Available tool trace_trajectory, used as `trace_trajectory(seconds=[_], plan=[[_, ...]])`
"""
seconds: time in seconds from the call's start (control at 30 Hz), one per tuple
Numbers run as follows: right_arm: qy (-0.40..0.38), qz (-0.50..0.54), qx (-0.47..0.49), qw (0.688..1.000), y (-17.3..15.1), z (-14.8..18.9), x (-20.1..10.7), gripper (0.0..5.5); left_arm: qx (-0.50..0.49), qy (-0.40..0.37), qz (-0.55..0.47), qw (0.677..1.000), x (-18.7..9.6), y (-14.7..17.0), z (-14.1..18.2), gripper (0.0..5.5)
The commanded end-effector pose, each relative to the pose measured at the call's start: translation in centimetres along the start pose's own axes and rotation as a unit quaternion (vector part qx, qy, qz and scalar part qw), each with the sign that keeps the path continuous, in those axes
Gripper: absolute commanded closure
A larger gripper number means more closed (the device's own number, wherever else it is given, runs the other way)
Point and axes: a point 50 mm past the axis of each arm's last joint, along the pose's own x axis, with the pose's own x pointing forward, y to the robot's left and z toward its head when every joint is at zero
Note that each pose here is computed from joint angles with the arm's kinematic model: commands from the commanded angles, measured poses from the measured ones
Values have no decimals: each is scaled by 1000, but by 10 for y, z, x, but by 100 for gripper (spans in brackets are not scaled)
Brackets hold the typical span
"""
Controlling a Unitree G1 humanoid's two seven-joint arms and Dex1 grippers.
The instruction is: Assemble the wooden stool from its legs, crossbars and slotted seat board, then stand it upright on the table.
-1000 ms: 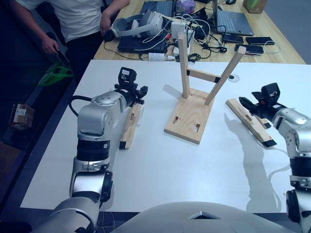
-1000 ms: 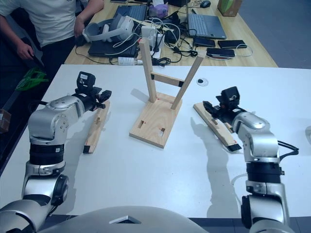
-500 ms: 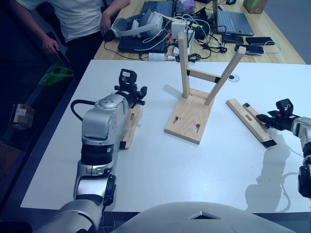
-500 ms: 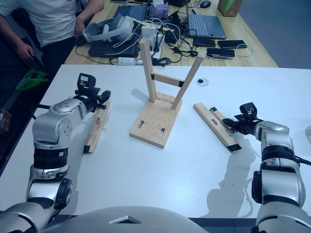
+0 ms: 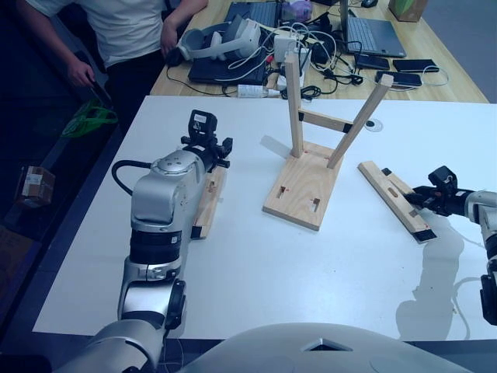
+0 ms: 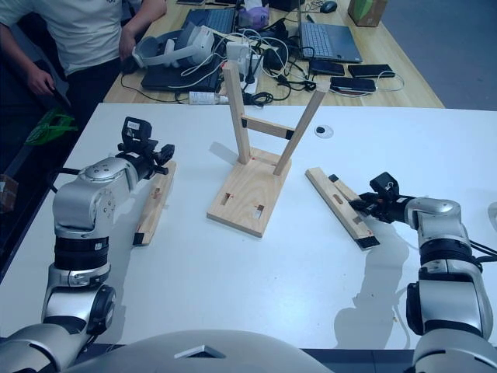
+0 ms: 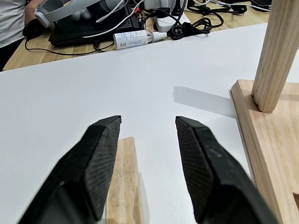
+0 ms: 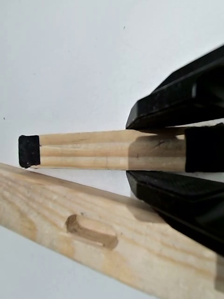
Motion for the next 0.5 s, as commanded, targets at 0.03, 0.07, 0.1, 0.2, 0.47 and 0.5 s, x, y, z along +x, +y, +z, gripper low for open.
trace_trajectory(seconds=[0.03, 0.07, 0.1, 0.2, 0.47, 0.5], plan=[[13, -16, -8, 1000, 0, -7, 0, 421, 24, -19, 18, 999, 0, 5, 9, 332], [-8, -35, -13, 999, -4, 1, -2, 421, 55, -45, 33, 997, -1, 8, 17, 332], [-34, -55, -14, 998, -8, 10, -5, 421, 84, -71, 42, 993, -3, 9, 25, 332], [-175, -63, 3, 982, -11, 63, -23, 422, 181, -196, 65, 962, -15, 6, 67, 332], [-485, 165, -5, 859, 62, 201, -119, 422, 331, -420, 136, 834, -49, -14, 152, 332], [-510, 179, -4, 842, 70, 214, -127, 422, 387, -435, 141, 800, -52, -18, 155, 332]])
